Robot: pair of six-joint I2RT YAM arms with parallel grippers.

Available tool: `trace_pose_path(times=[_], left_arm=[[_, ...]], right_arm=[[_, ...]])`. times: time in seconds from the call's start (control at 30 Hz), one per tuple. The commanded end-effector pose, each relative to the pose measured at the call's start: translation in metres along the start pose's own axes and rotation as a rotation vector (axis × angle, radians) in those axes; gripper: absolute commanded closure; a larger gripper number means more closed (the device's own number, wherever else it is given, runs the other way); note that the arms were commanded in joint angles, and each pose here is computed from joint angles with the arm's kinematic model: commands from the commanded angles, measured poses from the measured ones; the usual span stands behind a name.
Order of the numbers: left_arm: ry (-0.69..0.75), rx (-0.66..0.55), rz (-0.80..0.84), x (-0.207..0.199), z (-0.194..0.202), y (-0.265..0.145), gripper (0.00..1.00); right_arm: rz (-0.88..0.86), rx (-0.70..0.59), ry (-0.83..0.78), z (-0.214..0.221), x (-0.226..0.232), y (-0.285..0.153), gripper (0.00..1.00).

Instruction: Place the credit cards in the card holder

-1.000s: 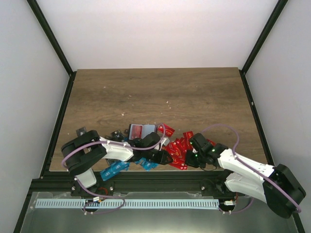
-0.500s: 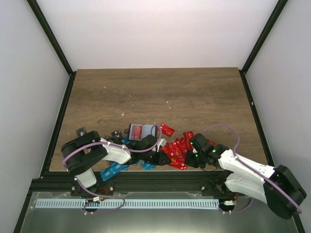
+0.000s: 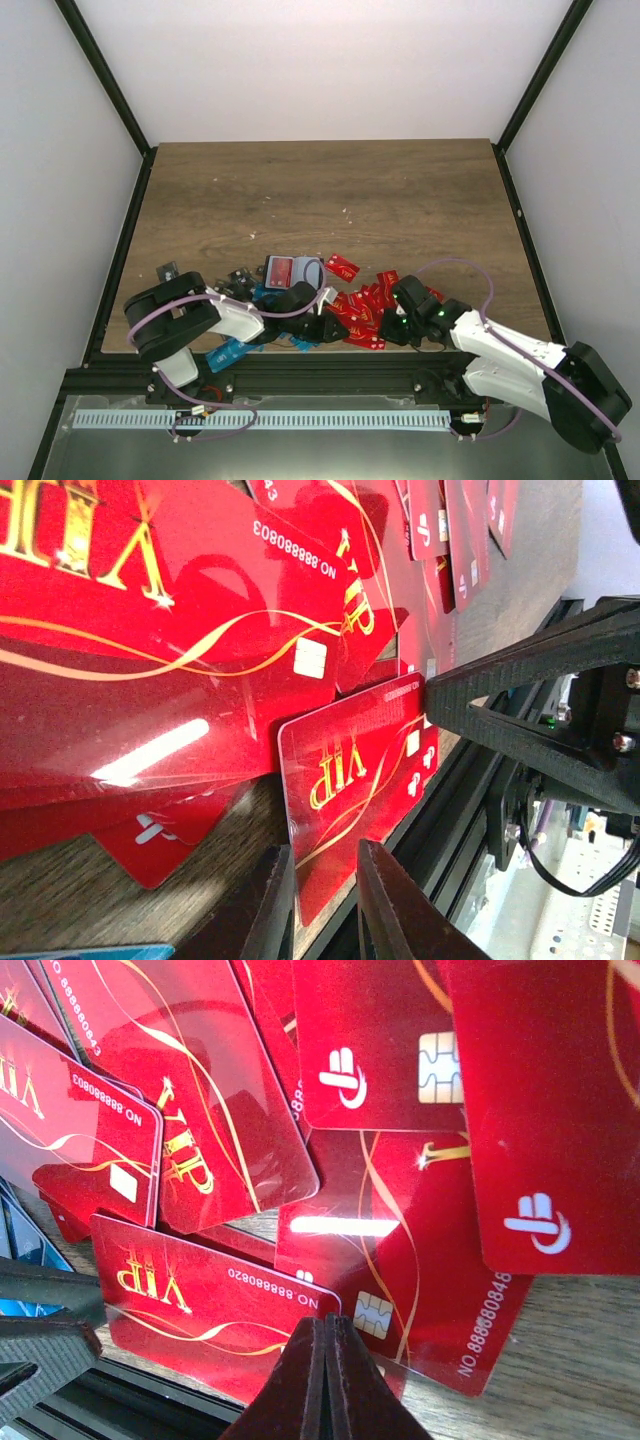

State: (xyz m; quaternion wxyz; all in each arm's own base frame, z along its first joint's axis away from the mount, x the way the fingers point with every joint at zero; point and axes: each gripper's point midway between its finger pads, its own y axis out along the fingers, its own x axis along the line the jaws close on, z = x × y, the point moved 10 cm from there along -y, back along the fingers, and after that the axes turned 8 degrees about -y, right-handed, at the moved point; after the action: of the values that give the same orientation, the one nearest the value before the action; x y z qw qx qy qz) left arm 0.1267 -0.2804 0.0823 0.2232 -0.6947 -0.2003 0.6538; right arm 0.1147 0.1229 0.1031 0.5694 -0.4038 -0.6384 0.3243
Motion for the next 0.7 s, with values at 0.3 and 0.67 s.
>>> trace_pose_path(times=[0.3, 0.67], left_arm=[[0.077, -0.053, 0.253, -0.0373, -0.0064, -0.0083, 0.80], [0.072, -0.057, 0.219, -0.0307, -0.0056, -0.0068, 0.90]], right_arm=[[-0.035, 0.061, 0.022, 0.0167, -0.0124, 0.0112, 0.99], [-0.065, 0.065, 0.019, 0.0148, -0.0086, 0.0125, 0.99]])
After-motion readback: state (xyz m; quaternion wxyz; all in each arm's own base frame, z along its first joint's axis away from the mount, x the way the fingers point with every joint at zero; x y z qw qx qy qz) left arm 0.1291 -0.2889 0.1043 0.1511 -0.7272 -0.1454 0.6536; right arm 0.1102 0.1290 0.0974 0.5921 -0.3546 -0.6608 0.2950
